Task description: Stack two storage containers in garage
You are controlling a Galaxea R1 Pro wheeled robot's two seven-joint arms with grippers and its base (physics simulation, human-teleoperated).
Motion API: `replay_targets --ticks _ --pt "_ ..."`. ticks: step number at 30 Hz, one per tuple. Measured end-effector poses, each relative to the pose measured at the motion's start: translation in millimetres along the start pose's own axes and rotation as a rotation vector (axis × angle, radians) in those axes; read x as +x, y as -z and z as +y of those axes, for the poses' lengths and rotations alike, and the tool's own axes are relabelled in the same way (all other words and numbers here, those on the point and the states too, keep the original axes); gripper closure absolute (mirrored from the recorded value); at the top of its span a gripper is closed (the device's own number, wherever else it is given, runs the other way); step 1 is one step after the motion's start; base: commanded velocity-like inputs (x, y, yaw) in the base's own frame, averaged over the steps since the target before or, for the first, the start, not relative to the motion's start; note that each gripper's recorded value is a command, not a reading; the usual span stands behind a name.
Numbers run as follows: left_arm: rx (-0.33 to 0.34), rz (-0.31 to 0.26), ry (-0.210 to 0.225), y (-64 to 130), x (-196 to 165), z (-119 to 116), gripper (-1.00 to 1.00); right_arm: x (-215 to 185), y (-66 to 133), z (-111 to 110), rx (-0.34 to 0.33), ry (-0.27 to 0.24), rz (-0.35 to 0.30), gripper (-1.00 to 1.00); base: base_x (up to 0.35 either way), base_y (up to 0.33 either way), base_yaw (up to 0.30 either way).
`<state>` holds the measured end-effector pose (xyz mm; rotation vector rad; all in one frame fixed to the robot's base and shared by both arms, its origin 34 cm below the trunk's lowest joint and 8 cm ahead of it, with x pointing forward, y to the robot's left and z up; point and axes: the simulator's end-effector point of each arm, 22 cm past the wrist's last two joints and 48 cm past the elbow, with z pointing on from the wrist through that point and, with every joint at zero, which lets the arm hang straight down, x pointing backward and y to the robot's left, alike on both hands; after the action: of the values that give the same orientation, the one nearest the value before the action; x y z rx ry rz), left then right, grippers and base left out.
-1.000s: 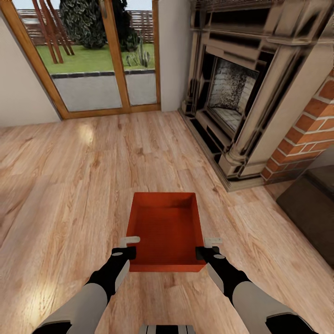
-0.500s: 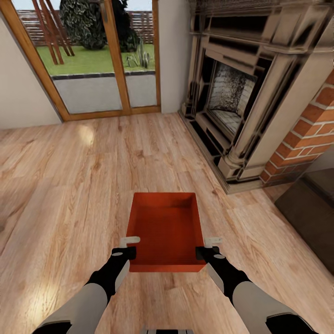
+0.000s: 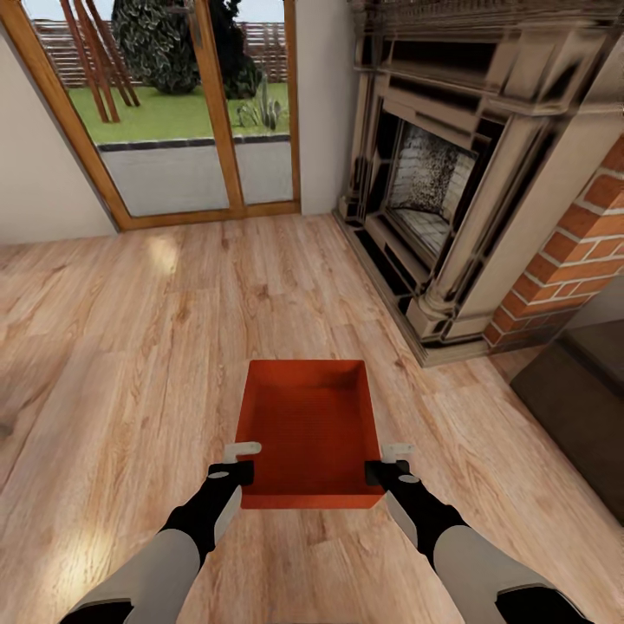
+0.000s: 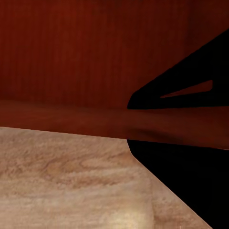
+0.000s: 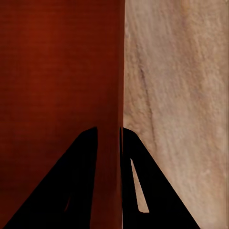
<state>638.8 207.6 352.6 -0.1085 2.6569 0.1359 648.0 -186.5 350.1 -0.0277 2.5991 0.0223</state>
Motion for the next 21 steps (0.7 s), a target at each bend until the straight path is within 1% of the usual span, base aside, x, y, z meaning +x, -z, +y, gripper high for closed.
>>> replay_targets --ticks 21 --pt "0.000 -0.005 0.000 34.6 -29 3 1.00 -30 32.9 1 -0.001 -0.003 -0.005 1.00 0.000 0.000 0.000"
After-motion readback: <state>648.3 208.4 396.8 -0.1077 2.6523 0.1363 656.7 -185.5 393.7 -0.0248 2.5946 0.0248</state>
